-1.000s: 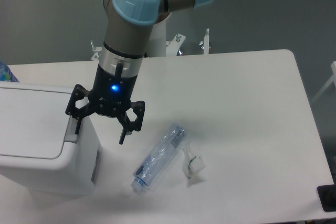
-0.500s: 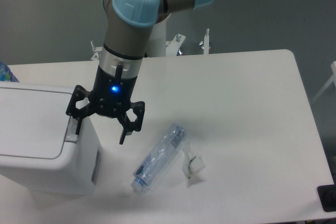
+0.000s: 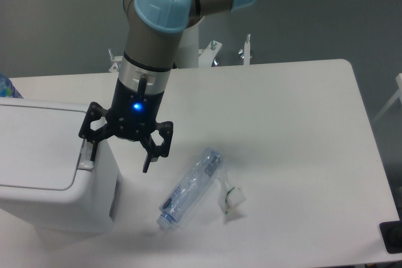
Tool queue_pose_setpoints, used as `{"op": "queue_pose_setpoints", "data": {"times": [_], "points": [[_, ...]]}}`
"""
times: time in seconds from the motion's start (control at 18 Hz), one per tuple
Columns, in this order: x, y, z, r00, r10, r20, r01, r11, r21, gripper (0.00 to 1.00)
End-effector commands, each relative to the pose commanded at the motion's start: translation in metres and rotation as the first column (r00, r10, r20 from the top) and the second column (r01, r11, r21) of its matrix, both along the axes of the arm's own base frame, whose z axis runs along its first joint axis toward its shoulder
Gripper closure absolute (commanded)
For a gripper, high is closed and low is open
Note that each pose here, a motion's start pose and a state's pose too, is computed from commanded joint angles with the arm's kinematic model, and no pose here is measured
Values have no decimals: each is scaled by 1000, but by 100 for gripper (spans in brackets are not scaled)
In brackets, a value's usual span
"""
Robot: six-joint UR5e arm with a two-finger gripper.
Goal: Open the trash can
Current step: 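Press the gripper against the lid edge to pop the lid open, then lift the gripper slightly away from the opened trash can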
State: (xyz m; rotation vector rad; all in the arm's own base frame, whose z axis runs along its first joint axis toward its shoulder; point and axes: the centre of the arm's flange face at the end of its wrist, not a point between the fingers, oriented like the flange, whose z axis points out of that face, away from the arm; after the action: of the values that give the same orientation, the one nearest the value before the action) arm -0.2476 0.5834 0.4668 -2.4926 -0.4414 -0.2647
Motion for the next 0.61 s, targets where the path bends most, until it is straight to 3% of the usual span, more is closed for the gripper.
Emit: {"op": "queue_pose_setpoints", "data": {"times": [0.61], "points": [[1,-1,2,1000,1,0,-1,1000,1,0]]}}
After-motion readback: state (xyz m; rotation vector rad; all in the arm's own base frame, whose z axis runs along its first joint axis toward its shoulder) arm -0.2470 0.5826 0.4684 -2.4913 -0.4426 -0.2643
